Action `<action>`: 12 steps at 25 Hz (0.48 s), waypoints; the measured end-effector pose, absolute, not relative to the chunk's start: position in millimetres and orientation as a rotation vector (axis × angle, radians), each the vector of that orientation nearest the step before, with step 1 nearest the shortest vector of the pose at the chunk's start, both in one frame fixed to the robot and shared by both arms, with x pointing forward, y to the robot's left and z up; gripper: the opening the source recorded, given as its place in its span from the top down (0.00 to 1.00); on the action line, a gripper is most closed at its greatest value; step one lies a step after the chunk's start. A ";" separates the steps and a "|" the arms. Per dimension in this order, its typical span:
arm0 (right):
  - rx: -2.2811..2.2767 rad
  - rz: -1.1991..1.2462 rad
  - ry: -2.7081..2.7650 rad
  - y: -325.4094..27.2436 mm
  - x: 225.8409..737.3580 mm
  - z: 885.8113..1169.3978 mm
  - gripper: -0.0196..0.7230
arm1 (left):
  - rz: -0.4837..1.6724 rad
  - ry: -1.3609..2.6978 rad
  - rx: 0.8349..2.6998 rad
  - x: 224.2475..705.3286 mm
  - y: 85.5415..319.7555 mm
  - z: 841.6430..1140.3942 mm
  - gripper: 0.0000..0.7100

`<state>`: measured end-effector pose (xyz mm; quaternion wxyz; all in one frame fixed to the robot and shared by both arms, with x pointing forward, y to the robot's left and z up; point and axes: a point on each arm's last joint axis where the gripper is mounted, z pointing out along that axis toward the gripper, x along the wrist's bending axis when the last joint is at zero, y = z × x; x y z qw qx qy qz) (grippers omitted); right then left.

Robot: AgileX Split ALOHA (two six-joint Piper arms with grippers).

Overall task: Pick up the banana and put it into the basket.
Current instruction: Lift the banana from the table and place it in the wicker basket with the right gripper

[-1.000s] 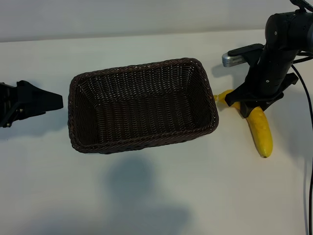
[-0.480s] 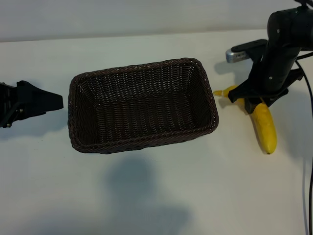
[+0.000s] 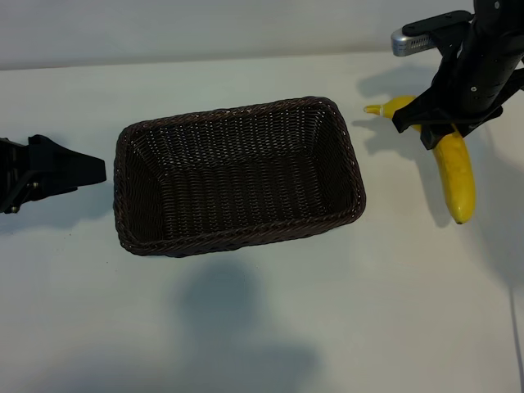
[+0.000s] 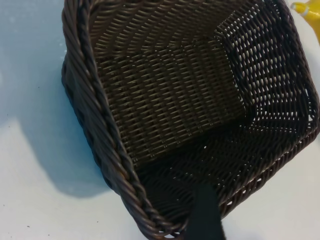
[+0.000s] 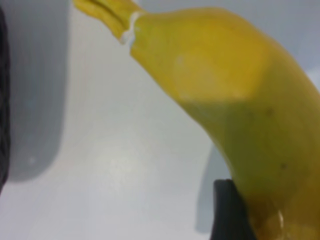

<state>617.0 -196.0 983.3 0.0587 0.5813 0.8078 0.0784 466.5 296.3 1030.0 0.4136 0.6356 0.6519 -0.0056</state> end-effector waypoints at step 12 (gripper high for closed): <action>1.768 0.202 2.456 -198.0 612.6 988.4 0.40 | -0.021 1.636 1.600 466.1 295.9 1030.0 0.18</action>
